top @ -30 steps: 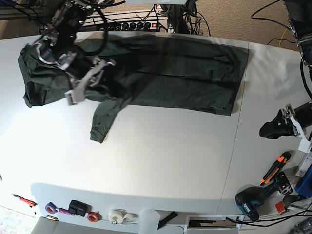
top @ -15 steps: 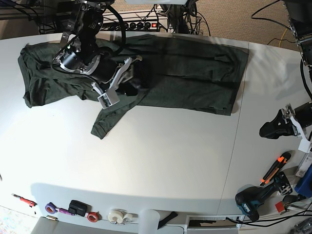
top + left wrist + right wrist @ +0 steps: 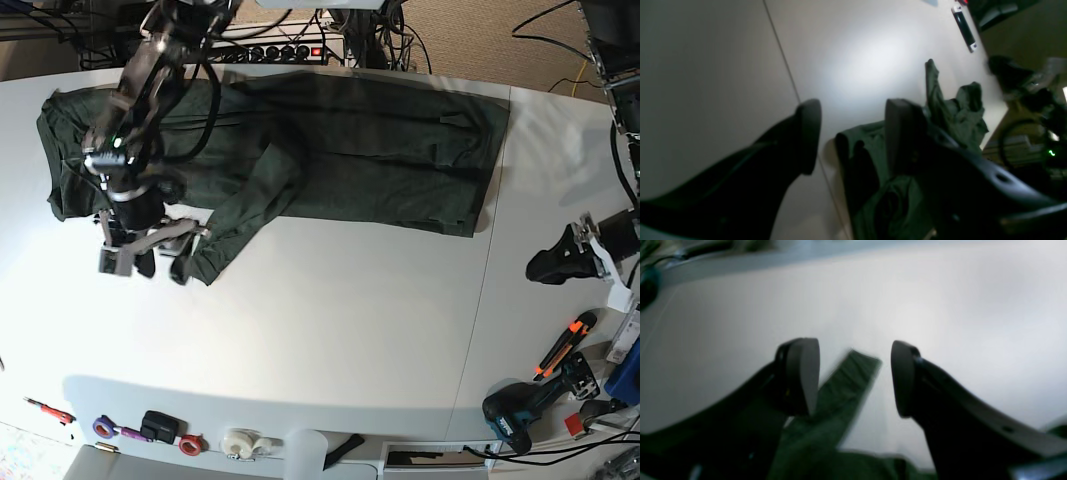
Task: Layout the t-shirt on the table in an organized manner, then fold the t-shirt properly
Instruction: 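Lay the sleeve along the folded shirt body with the right gripper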
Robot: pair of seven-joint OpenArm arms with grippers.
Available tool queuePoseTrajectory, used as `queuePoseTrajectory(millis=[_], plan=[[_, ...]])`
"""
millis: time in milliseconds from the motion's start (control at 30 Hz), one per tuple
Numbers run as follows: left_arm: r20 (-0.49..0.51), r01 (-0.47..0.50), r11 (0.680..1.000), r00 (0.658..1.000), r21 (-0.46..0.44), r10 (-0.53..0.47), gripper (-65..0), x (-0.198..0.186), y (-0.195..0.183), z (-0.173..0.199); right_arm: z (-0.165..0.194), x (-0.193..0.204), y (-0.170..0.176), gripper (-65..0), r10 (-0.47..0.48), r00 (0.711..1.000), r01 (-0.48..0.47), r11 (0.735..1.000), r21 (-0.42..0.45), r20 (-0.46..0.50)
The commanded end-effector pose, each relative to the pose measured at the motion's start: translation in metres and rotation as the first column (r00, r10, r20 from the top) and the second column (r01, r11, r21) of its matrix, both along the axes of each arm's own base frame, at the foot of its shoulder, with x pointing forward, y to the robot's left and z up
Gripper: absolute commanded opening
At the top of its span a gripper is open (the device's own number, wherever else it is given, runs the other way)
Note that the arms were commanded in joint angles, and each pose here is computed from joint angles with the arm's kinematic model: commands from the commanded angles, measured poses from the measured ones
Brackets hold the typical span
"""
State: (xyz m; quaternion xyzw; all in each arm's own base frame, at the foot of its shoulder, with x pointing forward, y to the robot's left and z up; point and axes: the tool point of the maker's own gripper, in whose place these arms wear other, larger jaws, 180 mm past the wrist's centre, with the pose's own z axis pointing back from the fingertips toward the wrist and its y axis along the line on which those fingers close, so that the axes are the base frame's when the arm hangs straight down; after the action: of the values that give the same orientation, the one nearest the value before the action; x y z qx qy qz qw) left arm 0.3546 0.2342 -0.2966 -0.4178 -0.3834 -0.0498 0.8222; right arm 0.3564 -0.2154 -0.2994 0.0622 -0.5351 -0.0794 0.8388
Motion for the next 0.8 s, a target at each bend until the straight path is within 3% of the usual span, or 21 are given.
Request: queuePoseTrajectory(millis=[0,133,267,467,500,567,667,767], plan=[[0.063,-0.008,1.0,0.998,-0.017,0.009,-33.3,0.009,0.002,0.02,0.002,0.009,-0.008,-31.4,-0.021,0.999,0.02,0.999,0.046,0.026],[0.063,0.004,0.998,0.998,-0.064,0.0,-33.3,0.011,-0.016,0.015,-0.06,0.023,-0.016,-31.4,-0.032,0.995,0.057,0.961,0.269,-0.098],[0.064,0.015,0.995,0.998,-0.103,-0.009,-33.3,0.012,-0.031,0.012,-0.111,0.028,-0.004,-31.4,0.013,0.976,0.076,0.914,0.398,-0.217],[0.073,0.014,0.99,0.997,-0.139,-0.003,-33.3,0.015,-0.041,0.012,-0.134,0.025,0.055,-32.7,0.214,0.944,-0.044,0.836,0.547,-0.252],[0.075,0.012,0.99,0.997,-0.14,-0.001,-33.3,0.015,-0.041,0.012,-0.132,0.023,0.066,-39.9,0.264,0.934,-0.091,0.828,0.553,-0.242],[0.075,0.012,0.99,0.997,-0.139,-0.001,-33.3,0.015,-0.041,0.012,-0.121,0.023,0.083,-65.0,0.35,0.916,-0.186,0.802,0.568,-0.195],[0.074,0.012,0.99,0.997,-0.14,-0.001,-33.3,0.015,-0.041,0.012,-0.086,0.032,0.092,-65.0,0.402,0.914,-0.296,0.76,0.579,-0.061],[0.074,0.012,0.99,0.997,-0.139,-0.001,-33.3,0.015,-0.041,0.012,-0.052,0.037,0.091,-65.0,0.435,0.9,-0.368,0.755,0.543,0.004]])
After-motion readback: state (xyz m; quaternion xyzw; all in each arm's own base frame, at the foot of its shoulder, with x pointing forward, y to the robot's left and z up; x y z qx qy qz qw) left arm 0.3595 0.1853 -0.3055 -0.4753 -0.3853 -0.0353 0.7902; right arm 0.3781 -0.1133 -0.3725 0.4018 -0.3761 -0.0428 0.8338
